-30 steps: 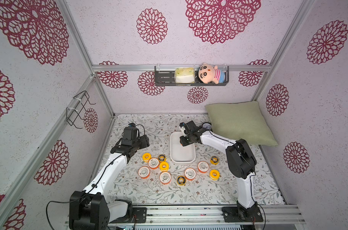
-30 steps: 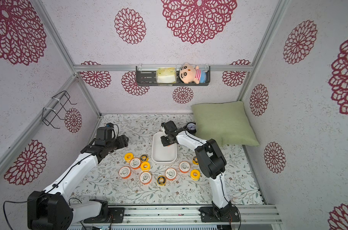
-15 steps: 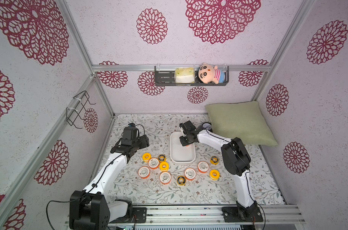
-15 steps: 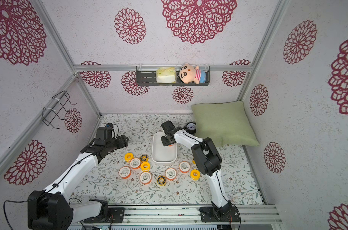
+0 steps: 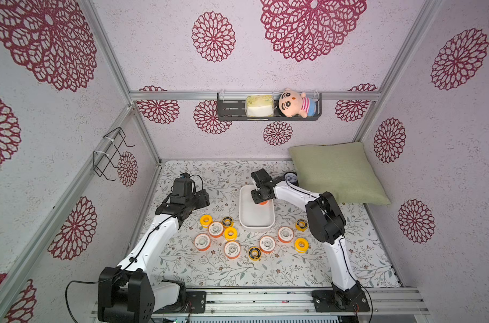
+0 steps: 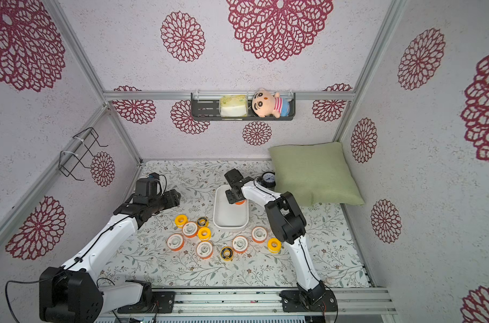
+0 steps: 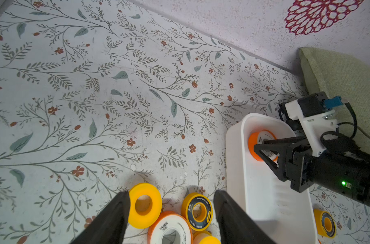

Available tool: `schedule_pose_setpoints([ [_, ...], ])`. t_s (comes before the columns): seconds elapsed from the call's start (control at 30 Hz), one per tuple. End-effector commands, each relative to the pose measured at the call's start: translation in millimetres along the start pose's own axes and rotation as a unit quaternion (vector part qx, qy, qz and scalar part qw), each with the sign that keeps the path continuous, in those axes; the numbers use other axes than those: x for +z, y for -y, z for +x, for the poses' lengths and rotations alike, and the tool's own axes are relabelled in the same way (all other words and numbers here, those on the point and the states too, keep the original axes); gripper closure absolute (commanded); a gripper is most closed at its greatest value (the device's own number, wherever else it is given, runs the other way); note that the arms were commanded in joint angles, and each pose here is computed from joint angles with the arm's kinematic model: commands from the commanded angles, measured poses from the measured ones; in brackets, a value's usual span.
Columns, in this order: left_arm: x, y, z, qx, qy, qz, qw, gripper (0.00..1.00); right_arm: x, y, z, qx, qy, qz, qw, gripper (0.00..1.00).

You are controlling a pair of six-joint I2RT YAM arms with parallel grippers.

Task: Put the sealing tape into the storage box
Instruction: Place the sealing tape in the storage box.

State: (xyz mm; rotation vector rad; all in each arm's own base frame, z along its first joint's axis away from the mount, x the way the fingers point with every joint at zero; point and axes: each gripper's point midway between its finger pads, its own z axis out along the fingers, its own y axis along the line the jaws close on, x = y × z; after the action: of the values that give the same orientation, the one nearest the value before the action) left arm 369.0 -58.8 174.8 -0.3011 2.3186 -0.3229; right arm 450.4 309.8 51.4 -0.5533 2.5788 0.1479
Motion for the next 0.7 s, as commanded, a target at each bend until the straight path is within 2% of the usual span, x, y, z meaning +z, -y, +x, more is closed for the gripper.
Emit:
schedule_pose_setpoints([
  [0.0,-2,1,-8,0.003,0.005,0.001,1.0,0.3,-8,2,-8,0.006,0.008,0.01,1.0,0.56],
  [0.1,-2,1,-8,0.001,0.003,0.002,1.0,0.29,-16,2,-15,0.009,0.024,0.007,1.0,0.56],
  [0.33,-3,0,-4,-0.005,-0.007,-0.001,1.0,0.29,-66,-6,-39,0.026,0.118,-0.043,0.992,0.51],
  [0.53,-7,-7,6,-0.026,-0.025,-0.021,0.999,0.29,-116,4,-45,0.067,0.203,-0.1,0.972,0.5],
  [0.67,-12,-19,18,-0.042,-0.04,-0.052,0.997,0.29,-142,19,-36,0.1,0.239,-0.134,0.956,0.5],
])
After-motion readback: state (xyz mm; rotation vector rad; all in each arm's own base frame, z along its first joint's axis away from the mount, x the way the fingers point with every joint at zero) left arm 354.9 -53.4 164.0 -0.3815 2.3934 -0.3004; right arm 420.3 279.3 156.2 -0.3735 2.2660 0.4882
